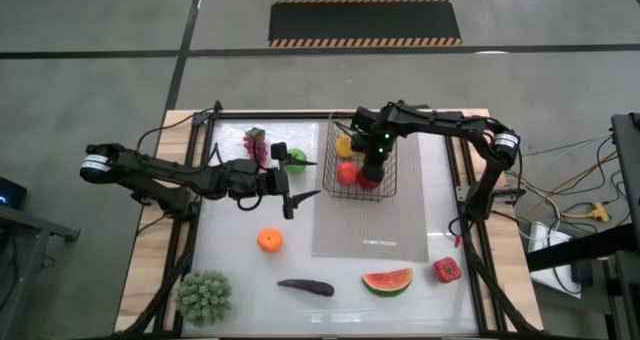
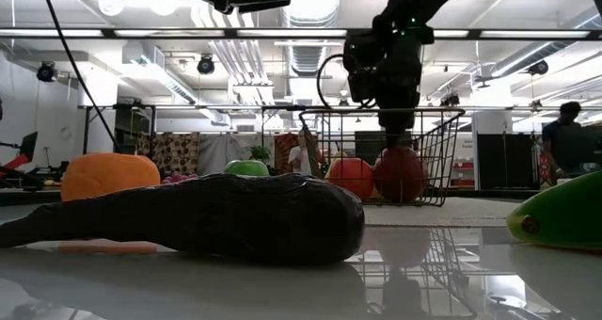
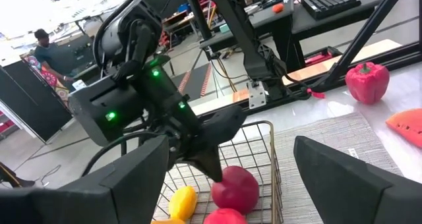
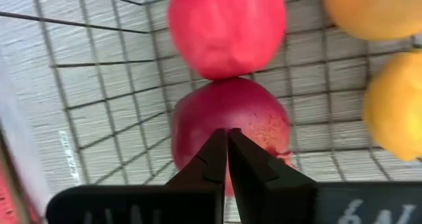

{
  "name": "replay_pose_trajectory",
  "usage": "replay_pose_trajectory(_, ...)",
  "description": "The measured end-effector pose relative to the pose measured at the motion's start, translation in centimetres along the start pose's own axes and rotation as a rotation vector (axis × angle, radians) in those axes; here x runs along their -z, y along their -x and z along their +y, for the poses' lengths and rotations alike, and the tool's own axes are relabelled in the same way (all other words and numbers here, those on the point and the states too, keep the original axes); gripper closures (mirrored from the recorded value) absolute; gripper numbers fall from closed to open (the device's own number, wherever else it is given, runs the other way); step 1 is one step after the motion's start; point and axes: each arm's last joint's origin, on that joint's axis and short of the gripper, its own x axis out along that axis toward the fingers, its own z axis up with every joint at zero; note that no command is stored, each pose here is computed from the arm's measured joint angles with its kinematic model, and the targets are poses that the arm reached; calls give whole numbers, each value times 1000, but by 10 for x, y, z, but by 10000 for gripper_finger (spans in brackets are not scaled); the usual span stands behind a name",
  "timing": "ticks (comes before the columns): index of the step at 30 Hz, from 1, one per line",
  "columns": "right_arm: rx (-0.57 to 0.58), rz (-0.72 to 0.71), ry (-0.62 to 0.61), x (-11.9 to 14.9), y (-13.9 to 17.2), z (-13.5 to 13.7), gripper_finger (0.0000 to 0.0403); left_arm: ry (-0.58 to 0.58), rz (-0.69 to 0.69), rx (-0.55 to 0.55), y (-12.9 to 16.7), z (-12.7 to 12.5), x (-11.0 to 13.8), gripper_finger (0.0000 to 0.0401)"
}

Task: Build produce basket
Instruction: Put the pomegranate into the wire basket, then put the green apple into the wire basket

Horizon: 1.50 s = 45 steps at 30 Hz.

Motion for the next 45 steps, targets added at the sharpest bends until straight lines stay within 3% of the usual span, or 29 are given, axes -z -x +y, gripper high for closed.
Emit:
replay_pose_trajectory(18, -15, -12, 49, -10, -10, 38, 394, 0, 0, 0, 0, 0, 0, 93)
replay_pose_trajectory(26, -7, -43, 51, -16, 0, 40, 394, 0, 0, 0, 0, 0, 0, 93)
replay_pose_trajectory(36, 125, -12, 43, -17, 21, 43, 394, -1, 3, 2, 0, 0, 1, 93)
replay_pose_trajectory(45, 138, -120, 105, -2, 51, 77, 394, -2, 6, 3, 0, 0, 1, 93)
